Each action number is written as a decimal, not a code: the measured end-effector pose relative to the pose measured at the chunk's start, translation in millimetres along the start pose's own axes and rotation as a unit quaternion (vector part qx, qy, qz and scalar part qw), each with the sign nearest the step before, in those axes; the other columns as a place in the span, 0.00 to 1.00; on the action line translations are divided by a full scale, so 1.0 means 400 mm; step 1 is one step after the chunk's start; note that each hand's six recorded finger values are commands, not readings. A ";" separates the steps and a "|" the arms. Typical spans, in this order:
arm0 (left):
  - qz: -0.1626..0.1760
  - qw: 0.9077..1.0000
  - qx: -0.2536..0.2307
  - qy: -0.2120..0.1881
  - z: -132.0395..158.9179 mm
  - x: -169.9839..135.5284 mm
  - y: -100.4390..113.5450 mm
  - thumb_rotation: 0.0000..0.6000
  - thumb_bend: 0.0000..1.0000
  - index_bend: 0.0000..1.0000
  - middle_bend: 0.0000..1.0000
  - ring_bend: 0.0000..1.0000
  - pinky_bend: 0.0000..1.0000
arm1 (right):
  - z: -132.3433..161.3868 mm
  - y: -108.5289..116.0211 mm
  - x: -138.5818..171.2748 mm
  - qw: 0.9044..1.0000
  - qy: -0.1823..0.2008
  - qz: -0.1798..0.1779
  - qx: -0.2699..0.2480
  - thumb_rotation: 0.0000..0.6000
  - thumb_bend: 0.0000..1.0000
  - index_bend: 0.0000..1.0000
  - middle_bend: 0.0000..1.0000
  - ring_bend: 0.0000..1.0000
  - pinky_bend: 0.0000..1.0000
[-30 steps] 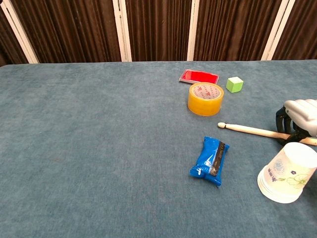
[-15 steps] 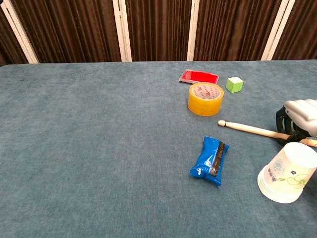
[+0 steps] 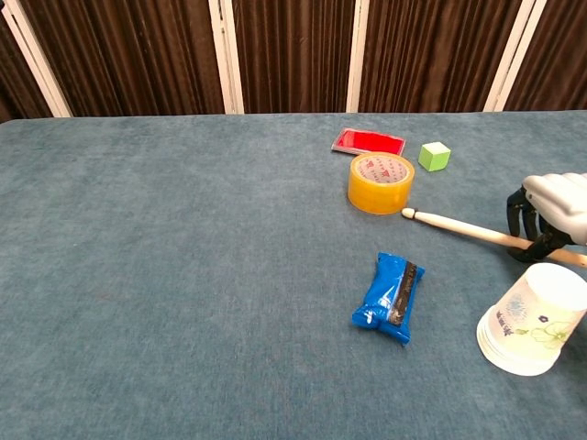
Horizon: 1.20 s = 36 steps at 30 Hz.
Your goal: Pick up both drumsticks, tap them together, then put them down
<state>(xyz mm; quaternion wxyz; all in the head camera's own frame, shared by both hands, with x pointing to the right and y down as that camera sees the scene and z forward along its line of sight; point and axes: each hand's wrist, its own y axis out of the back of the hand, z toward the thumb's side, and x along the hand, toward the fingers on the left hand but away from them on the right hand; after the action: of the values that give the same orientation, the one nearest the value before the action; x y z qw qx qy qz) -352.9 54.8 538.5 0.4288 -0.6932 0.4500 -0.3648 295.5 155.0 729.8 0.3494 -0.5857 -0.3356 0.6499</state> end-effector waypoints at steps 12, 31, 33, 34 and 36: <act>0.000 1.000 -0.013 0.006 -0.009 -0.007 -0.004 1.00 0.53 0.64 0.61 0.12 0.00 | -0.009 0.086 0.026 0.996 0.061 -0.031 -0.063 1.00 0.42 0.72 0.64 0.50 0.17; -0.032 0.990 -0.131 0.033 -0.002 0.005 -0.102 1.00 0.53 0.65 0.61 0.12 0.00 | -0.083 0.345 -0.015 0.966 0.048 -0.078 -0.243 1.00 0.42 0.73 0.64 0.50 0.17; -0.038 0.990 -0.132 0.029 0.015 0.018 -0.119 1.00 0.53 0.65 0.61 0.12 0.00 | -0.082 0.365 -0.022 0.963 0.048 -0.073 -0.254 1.00 0.42 0.73 0.65 0.50 0.17; -0.041 0.990 -0.132 0.026 0.027 0.025 -0.128 1.00 0.53 0.65 0.61 0.12 0.00 | -0.080 0.380 -0.029 0.962 0.048 -0.070 -0.260 1.00 0.42 0.73 0.65 0.50 0.17; -0.045 0.990 -0.130 0.020 0.045 0.035 -0.140 1.00 0.53 0.65 0.61 0.12 0.00 | -0.069 0.409 -0.040 0.959 0.053 -0.070 -0.268 1.00 0.42 0.73 0.65 0.50 0.17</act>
<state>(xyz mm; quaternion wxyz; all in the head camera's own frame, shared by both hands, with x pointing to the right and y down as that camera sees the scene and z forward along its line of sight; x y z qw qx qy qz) -314.8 59.2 585.1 0.3088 -0.7553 0.4702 -0.3363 314.1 55.5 597.5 0.2415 -0.6667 -0.5185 0.4780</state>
